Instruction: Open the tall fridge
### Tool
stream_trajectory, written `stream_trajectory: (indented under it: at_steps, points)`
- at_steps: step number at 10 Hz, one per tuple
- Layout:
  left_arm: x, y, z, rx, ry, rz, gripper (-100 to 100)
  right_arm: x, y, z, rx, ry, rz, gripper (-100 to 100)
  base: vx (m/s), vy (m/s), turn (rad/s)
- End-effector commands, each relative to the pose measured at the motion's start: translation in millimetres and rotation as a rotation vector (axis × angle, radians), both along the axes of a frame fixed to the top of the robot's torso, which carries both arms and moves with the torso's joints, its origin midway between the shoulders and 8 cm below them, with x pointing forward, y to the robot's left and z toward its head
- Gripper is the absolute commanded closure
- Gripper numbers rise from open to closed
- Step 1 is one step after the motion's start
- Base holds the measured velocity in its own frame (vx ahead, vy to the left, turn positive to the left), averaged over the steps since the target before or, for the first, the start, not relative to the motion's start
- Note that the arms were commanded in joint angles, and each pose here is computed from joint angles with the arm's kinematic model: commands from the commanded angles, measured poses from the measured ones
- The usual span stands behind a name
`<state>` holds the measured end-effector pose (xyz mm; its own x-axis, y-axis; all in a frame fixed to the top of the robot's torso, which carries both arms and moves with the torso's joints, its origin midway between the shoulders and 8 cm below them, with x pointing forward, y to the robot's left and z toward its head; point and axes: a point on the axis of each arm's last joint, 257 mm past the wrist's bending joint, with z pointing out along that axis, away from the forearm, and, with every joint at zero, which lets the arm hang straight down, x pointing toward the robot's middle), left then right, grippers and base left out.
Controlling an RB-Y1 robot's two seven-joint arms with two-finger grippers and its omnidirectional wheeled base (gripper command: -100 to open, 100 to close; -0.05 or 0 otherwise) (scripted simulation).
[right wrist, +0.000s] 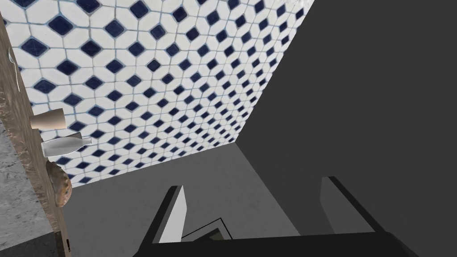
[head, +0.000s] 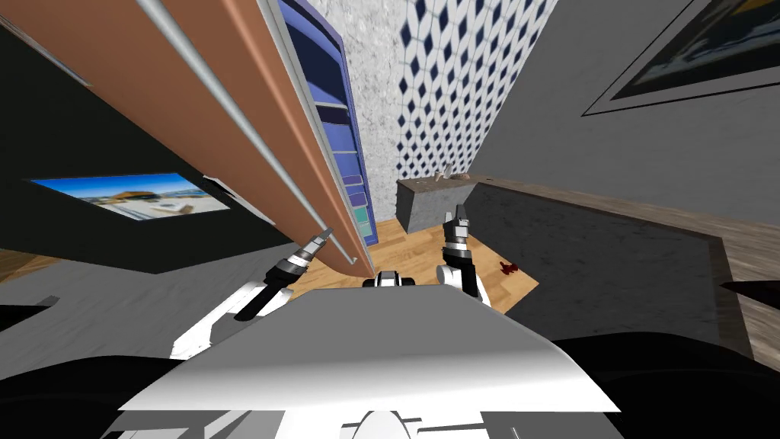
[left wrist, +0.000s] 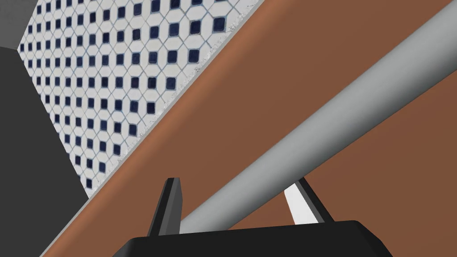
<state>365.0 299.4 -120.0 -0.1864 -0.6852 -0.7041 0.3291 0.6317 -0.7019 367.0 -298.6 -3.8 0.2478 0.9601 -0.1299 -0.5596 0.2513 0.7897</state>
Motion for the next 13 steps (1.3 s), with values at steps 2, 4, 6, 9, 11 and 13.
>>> stream_trajectory:
  at_steps: [2, 4, 6, 9, 11, 13]
  points:
    - [11.8, 31.4, -0.3, -0.011, 0.010, 0.015, 100, -0.1, -0.2, -0.2, 0.000, 0.000, 0.000, 0, -0.166, 0.030, -0.128]
    - [12.6, 45.1, -14.6, -0.007, 0.038, 0.042, 100, 0.0, -0.1, -0.1, 0.000, 0.000, 0.000, 0, -0.171, 0.032, -0.132]
    - [20.4, 68.6, -8.5, -0.012, 0.031, 0.056, 100, 0.0, 0.0, 0.0, 0.000, 0.000, 0.000, 0, -0.209, 0.040, -0.304]
    - [27.7, 91.5, 1.0, -0.019, 0.019, 0.068, 100, 0.0, -0.1, -0.1, 0.000, 0.000, 0.000, 0, -0.184, 0.018, -0.142]
    - [34.3, 109.5, 16.9, -0.028, -0.005, 0.071, 100, -0.1, -0.2, -0.3, 0.000, 0.001, -0.001, 0, -0.158, 0.013, -0.172]
    - [40.0, 136.2, 27.3, -0.036, -0.016, 0.092, 100, -0.1, -0.2, -0.2, 0.000, 0.001, 0.000, 0, -0.255, -0.014, -0.300]
